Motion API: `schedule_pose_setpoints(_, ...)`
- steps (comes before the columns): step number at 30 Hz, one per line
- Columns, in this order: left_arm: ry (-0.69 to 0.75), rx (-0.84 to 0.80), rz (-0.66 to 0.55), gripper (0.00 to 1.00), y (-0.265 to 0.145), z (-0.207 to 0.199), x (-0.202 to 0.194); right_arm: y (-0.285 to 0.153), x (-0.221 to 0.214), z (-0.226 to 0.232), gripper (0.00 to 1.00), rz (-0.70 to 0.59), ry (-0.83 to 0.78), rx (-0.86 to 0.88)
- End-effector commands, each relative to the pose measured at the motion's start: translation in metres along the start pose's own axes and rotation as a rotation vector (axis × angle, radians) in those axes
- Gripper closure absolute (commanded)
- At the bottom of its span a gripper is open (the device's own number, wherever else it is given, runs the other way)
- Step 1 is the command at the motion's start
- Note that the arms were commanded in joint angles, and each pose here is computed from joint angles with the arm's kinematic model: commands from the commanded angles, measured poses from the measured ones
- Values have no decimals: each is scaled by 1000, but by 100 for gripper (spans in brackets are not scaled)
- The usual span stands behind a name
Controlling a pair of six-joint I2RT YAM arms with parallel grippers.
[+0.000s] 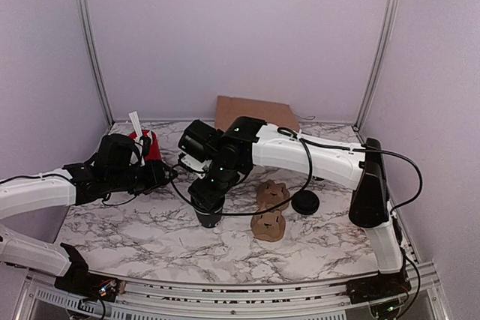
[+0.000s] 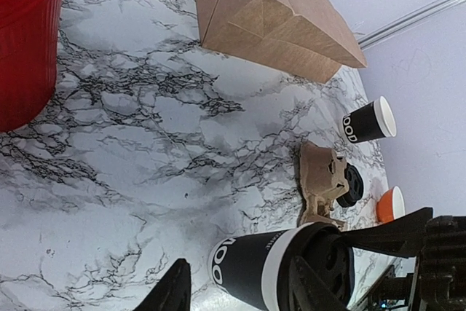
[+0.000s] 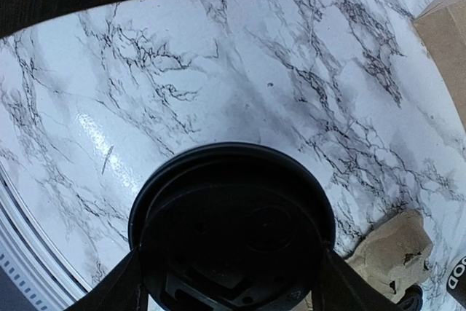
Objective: Pack the takeout coffee
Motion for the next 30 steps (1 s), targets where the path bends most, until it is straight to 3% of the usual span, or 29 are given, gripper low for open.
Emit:
schedule_pose_setpoints(1, 2, -22, 46, 58, 8, 2, -8, -9, 12, 0, 30, -33, -9, -12)
schedule_pose_setpoints(12, -3, -1, 134, 73, 27, 16, -29, -10, 12, 0, 30, -25, -11, -16)
schedule_pose_setpoints(30, 45, -28, 268, 78, 53, 9, -78, 3, 8, -9, 30, -2, 14, 0)
Point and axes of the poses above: each gripper's point midway between its finger pads, its own y axis out along the fingers, its own z axis along the line the jaws close on, x = y × z, the point moved 1 cm from there along -y, back along the fingers, and after that the axes turned 15 degrees about -y, right-handed, at the moved point
